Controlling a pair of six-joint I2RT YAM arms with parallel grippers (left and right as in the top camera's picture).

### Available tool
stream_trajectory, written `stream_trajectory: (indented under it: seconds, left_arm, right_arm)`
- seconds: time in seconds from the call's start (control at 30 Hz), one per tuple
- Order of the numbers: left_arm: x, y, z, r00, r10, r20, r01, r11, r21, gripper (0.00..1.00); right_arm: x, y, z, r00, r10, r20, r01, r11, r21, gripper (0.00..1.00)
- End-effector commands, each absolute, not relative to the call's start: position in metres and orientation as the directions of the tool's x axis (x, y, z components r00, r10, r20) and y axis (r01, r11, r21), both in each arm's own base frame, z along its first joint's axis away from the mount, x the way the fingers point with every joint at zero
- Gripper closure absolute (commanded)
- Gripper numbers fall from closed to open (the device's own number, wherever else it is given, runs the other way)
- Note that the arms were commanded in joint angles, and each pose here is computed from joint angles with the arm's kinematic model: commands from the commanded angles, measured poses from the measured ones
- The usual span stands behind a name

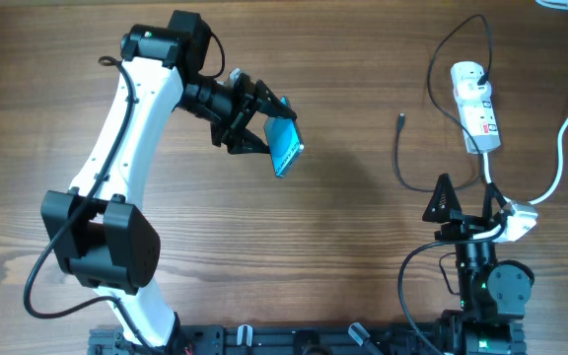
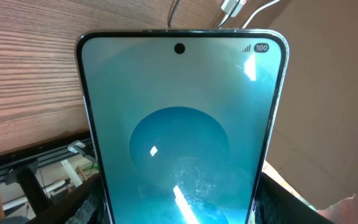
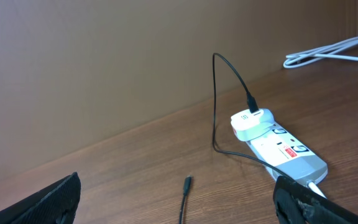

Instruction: Plug charger to phone and switch on socket

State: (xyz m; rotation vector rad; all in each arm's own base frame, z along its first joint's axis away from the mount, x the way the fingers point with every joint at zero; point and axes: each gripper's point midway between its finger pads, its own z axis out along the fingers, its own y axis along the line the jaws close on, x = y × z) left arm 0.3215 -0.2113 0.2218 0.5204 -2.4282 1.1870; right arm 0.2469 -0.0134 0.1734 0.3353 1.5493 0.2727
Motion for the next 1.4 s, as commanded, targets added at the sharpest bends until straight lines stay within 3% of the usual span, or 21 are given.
stream_trajectory:
  seconds: [0.0,0.3,0.47,0.53,0.6,0.77,0.87,1.0,1.2,1.37]
  left_arm:
    - [0.324,-0.215,0.235,-0.867,-0.143,0.478,-0.472,0.546,-0.692,0.64]
    - [0.337,-0.172,0.188,-0.911,-0.280,0.303,-0.402,0.769,-0.498,0.64]
    - [0.354,-0.153,0.175,-0.929,-0.320,0.186,-0.370,0.828,-0.421,0.64]
    - [0.362,-0.150,0.173,-0.934,-0.327,0.146,-0.358,0.836,-0.416,0.64]
    - [0.369,-0.152,0.175,-0.938,-0.326,0.117,-0.344,0.833,-0.433,0.64]
    - [0.380,-0.151,0.175,-0.941,-0.330,0.070,-0.327,0.836,-0.440,0.64]
    - [0.380,-0.151,0.175,-0.941,-0.331,0.069,-0.327,0.837,-0.439,0.64]
    - [0.380,-0.151,0.175,-0.941,-0.331,0.070,-0.328,0.837,-0.439,0.64]
    - [0.379,-0.155,0.177,-0.940,-0.331,0.088,-0.333,0.824,-0.459,0.64]
    - [0.375,-0.166,0.183,-0.928,-0.343,0.149,-0.369,0.778,-0.508,0.63]
  right_arm:
    - [0.246,-0.015,0.176,0.021,0.360,-0.933,0.047,0.932,0.360,0.00]
    - [0.246,-0.015,0.176,0.021,0.360,-0.933,0.047,0.932,0.360,0.00]
    - [0.246,-0.015,0.177,0.025,0.379,-0.925,0.040,0.924,0.380,0.00]
    - [0.247,-0.008,0.175,0.006,0.553,-0.833,0.006,0.833,0.553,0.00]
    - [0.244,0.028,0.177,-0.144,0.719,-0.680,-0.144,0.664,0.733,0.00]
    - [0.232,0.066,0.178,-0.365,0.786,-0.499,-0.221,0.447,0.867,0.00]
    - [0.219,0.089,0.177,-0.396,0.594,-0.700,-0.394,0.579,0.714,0.01]
    - [0.221,0.087,0.174,-0.399,0.515,-0.759,-0.380,0.660,0.648,0.01]
    - [0.238,0.083,0.180,-0.581,0.446,-0.681,-0.224,0.717,0.660,0.01]
    - [0.239,0.129,0.198,-0.716,0.303,-0.629,-0.357,0.616,0.702,0.01]
